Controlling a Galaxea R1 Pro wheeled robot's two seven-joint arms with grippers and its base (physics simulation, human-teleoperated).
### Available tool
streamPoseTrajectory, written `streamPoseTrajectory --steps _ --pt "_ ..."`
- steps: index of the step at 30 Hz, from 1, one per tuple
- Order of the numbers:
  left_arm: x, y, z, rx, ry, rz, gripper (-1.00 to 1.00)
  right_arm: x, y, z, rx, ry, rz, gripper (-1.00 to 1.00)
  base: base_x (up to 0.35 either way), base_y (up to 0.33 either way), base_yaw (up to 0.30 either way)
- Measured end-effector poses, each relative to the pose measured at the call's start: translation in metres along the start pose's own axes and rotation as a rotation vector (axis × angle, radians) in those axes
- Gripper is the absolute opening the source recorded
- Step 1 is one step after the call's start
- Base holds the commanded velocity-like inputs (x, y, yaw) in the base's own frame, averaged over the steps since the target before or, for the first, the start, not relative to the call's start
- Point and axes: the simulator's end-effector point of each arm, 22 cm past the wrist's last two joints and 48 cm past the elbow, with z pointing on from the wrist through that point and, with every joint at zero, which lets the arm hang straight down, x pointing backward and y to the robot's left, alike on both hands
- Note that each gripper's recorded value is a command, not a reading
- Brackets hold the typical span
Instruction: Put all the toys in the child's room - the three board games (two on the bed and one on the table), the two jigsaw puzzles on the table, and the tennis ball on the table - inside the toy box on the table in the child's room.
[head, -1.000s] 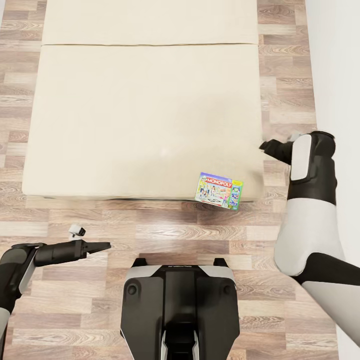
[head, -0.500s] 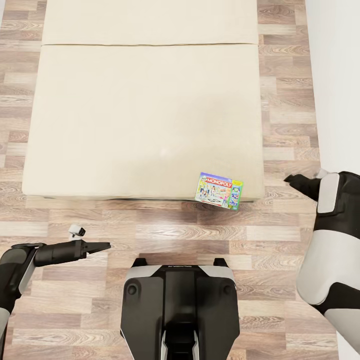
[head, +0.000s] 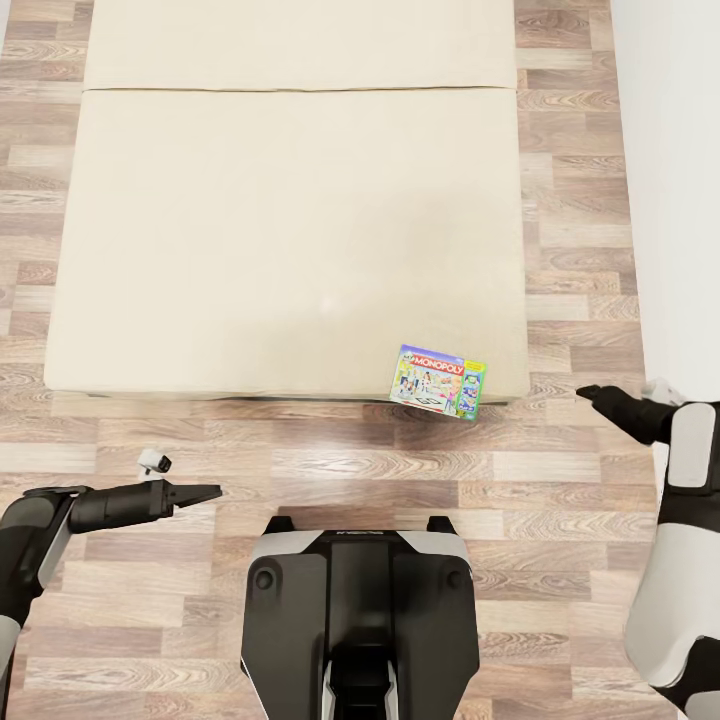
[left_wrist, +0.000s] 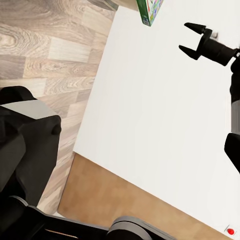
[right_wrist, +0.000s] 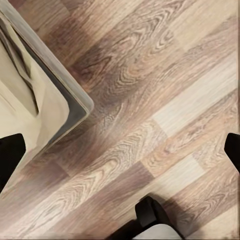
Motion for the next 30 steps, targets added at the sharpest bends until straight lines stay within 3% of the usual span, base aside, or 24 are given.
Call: streamPoseTrajectory --steps 7,16,24,30 --pt "0.000 0.000 0.000 0.000 0.001 0.000 1.00 0.033 -0.022 0.001 0.016 0.043 -0.001 1.00 0.000 0.000 0.000" --pt "0.004 0.005 0.006 -0.018 0.011 -0.003 1.00 0.126 -0.079 0.001 0.072 0.187 -0.009 1.00 0.000 0.000 0.000" --pt "0.014 0.042 0.012 -0.166 0.035 0.002 1.00 0.205 -0.101 -0.012 -0.025 0.303 0.039 1.00 0.000 0.000 0.000" --pt "0.029 0.076 0.030 -0.278 0.044 -0.031 1.00 0.253 -0.120 -0.031 -0.120 0.302 0.071 1.00 0.000 0.000 0.000"
